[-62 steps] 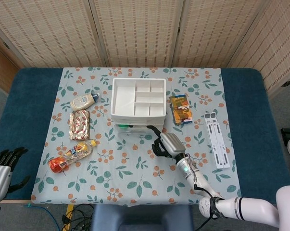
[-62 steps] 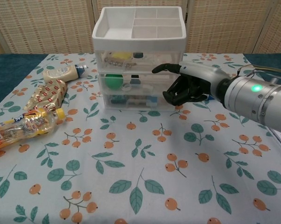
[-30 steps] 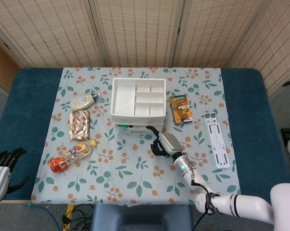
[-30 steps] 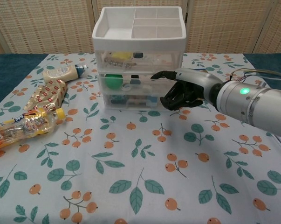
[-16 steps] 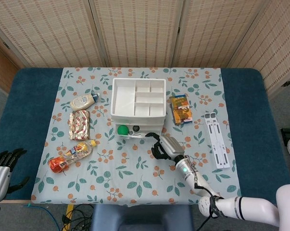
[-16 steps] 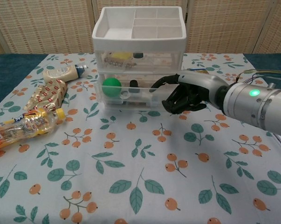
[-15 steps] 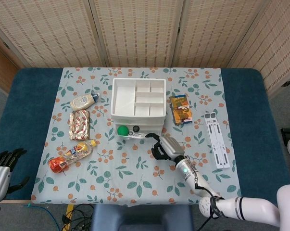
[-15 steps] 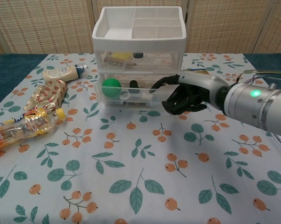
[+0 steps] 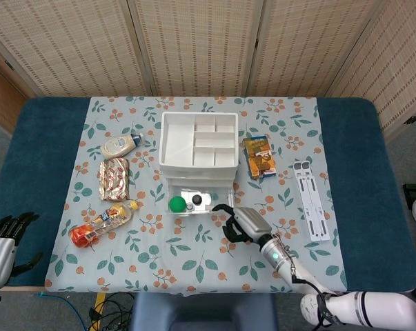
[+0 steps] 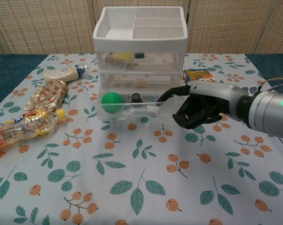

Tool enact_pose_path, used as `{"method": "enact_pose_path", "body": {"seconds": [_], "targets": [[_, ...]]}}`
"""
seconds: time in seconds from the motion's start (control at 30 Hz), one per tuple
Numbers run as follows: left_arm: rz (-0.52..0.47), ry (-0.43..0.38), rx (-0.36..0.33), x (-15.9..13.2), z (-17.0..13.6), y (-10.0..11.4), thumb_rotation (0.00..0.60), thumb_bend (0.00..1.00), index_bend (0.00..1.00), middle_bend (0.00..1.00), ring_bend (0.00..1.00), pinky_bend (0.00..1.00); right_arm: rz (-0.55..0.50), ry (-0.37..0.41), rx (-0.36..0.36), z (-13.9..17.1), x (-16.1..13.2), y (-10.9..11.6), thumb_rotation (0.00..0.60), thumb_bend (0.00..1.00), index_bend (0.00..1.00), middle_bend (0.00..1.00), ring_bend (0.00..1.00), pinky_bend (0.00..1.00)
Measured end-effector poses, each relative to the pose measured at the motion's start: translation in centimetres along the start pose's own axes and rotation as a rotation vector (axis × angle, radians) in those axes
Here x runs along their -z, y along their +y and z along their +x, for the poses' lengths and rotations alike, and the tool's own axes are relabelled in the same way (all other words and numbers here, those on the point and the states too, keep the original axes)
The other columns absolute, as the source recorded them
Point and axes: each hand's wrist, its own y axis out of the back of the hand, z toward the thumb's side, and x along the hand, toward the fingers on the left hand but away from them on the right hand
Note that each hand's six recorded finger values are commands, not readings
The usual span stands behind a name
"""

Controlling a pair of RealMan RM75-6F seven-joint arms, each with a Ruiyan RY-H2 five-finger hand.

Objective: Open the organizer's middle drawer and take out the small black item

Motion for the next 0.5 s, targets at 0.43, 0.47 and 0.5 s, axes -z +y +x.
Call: {"method": "enact_pose_path", "body": {"seconds": [0.43,0.47,0.5], "targets": [[0.004,0.0,-0.002,-0.1,0.1,0.2,0.6,0.22,0.18,0.18,0.19,0.12,0.021,0.072,-0.049,2.3,-1.8,0.6,0.6,0.6,0.07,0.81,0.92,1.0],[0.004,0.002,-0.001,0.0,0.1,0.1,0.6,0.22,0.18,0.18,0.19,0.12,0.029,0.084,-0.05,2.5,-2.2,0.7,0.6,0.6,0.07,0.81,0.92,1.0],[0.005,0.003,0.0,0.0,0.1,0.1,0.6,0.22,0.18,0.18,0.19,0.12,0.039,0.097,-0.051,2.7,-2.6,0.9,0.6,0.6,0.07,0.81,0.92,1.0]]}}
